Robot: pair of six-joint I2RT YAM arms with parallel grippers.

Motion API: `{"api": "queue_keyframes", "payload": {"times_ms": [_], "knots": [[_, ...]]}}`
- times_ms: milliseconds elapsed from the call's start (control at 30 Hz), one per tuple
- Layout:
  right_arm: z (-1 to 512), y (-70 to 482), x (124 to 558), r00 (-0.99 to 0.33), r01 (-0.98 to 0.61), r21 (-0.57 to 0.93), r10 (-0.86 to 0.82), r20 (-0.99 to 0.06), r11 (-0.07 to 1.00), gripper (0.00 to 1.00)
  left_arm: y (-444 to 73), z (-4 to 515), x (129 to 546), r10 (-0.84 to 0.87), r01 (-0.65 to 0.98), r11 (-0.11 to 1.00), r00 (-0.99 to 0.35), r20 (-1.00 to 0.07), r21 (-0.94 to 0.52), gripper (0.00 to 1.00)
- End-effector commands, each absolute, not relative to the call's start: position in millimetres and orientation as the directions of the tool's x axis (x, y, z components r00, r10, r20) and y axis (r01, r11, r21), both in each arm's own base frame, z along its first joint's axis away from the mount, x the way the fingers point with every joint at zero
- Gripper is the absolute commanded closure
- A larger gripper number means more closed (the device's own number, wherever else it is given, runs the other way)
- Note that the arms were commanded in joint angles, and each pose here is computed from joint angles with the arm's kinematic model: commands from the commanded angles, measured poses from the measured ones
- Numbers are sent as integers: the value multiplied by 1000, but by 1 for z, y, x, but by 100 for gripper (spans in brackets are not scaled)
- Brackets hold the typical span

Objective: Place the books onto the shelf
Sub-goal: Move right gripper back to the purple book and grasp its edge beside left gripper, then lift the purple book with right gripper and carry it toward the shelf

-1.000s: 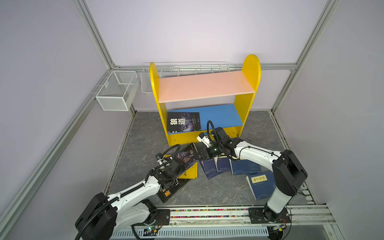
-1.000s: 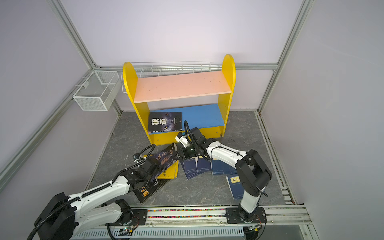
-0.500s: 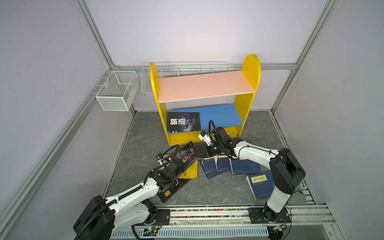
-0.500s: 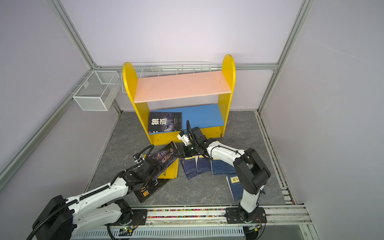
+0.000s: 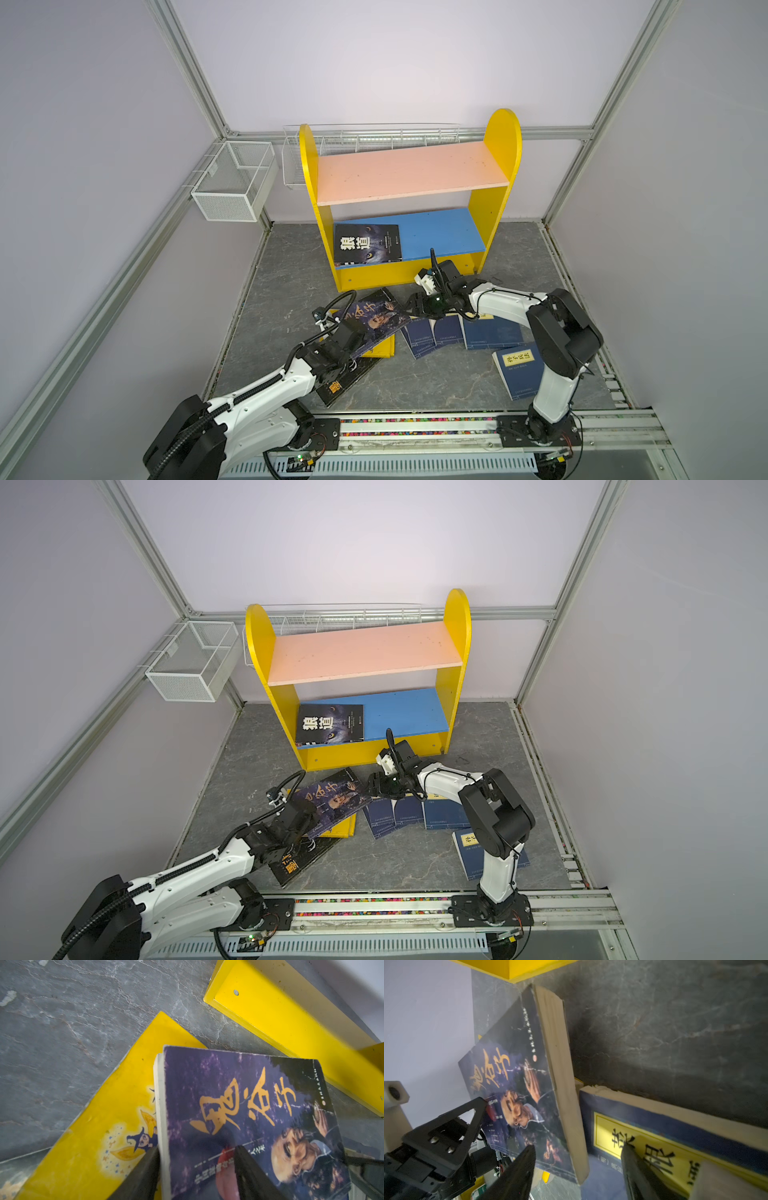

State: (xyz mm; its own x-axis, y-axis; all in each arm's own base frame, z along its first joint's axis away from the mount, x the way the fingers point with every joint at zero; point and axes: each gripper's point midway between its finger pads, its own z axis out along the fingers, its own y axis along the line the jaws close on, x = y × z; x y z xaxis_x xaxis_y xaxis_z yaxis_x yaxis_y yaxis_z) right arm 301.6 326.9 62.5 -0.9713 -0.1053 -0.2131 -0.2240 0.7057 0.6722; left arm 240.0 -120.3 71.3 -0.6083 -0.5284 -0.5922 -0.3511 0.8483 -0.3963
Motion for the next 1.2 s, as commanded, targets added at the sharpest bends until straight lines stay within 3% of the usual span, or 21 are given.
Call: {"api": "queue_keyframes", "payload": {"times_ms": [0,267,533,800,1000,1167], "knots": [[46,321,299,-983,-170,653,-85,-160,738,31,-119,68,239,-526,-353,850,-610,-593,-390,42],[37,341,290,-989,-144,744,-126,-81,652,35,-120,63,239,-511,-358,859,-627,-588,-366,43],[75,360,294,-979,-203,837,-134,-156,508,39,-124,53,239,-493,-359,870,-653,-575,-338,44],[121,371,287,-951,-307,872,-157,-266,382,54,-126,52,240,-487,-354,873,-659,-573,-335,44],[128,366,287,-936,-352,847,-158,-315,399,77,-125,52,239,-490,-354,871,-655,-575,-340,44],[135,364,284,-926,-377,841,-162,-341,389,85,-119,53,237,-509,-373,861,-639,-577,-346,41]]}}
